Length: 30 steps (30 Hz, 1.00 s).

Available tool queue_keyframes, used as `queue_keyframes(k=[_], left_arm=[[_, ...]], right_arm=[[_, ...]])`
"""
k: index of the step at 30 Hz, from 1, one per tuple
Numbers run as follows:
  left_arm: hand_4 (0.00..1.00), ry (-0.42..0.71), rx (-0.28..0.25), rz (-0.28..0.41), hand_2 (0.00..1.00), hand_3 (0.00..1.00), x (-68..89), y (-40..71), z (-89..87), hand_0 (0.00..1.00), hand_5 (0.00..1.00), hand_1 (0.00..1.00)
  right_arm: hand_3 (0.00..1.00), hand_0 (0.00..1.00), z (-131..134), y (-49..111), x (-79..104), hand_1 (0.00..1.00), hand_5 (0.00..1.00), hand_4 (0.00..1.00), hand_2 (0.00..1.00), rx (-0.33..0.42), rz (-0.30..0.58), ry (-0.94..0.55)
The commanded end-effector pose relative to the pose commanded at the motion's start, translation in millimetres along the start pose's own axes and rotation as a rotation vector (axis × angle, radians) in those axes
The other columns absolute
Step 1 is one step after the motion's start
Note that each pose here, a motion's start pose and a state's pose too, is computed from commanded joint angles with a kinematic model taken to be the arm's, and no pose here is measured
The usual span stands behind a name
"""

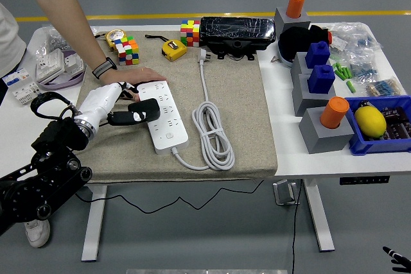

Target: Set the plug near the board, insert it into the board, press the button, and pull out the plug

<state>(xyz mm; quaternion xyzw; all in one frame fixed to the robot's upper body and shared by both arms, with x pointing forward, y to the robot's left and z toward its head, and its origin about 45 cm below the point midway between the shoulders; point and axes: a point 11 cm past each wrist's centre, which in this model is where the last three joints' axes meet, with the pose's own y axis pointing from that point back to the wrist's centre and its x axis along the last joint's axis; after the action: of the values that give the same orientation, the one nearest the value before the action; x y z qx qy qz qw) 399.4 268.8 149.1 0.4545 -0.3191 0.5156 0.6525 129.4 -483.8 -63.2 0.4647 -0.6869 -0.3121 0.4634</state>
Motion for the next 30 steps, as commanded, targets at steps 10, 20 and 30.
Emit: queue_keyframes(k=[10,20,30], left_arm=[[0.747,0.035,-0.015,0.048,0.495,0.54,6.9,-0.1,0.0,0.53,0.122,0.502],[0.729,0.073,-0.05,0.116,0.511,0.55,24.2,3.9,4.4,0.549,0.166,0.548],[0.994,0.063,-0.074,0.028,0.66,0.677,9.7,5.6,14.5,0.697,0.297,0.71]], right_arm=[[0.55,0.648,1.4,0.1,0.5,0.645,0.542,0.985,0.623,-0.002,0.002,0.001],[0.55,0.648,0.6,0.1,-0.5,0.645,0.541,0.984,0.623,0.0,0.0,-0.001],[0.55,0.648,0.6,0.1,-0.8,0.645,0.538,0.984,0.623,0.001,-0.002,0.001]])
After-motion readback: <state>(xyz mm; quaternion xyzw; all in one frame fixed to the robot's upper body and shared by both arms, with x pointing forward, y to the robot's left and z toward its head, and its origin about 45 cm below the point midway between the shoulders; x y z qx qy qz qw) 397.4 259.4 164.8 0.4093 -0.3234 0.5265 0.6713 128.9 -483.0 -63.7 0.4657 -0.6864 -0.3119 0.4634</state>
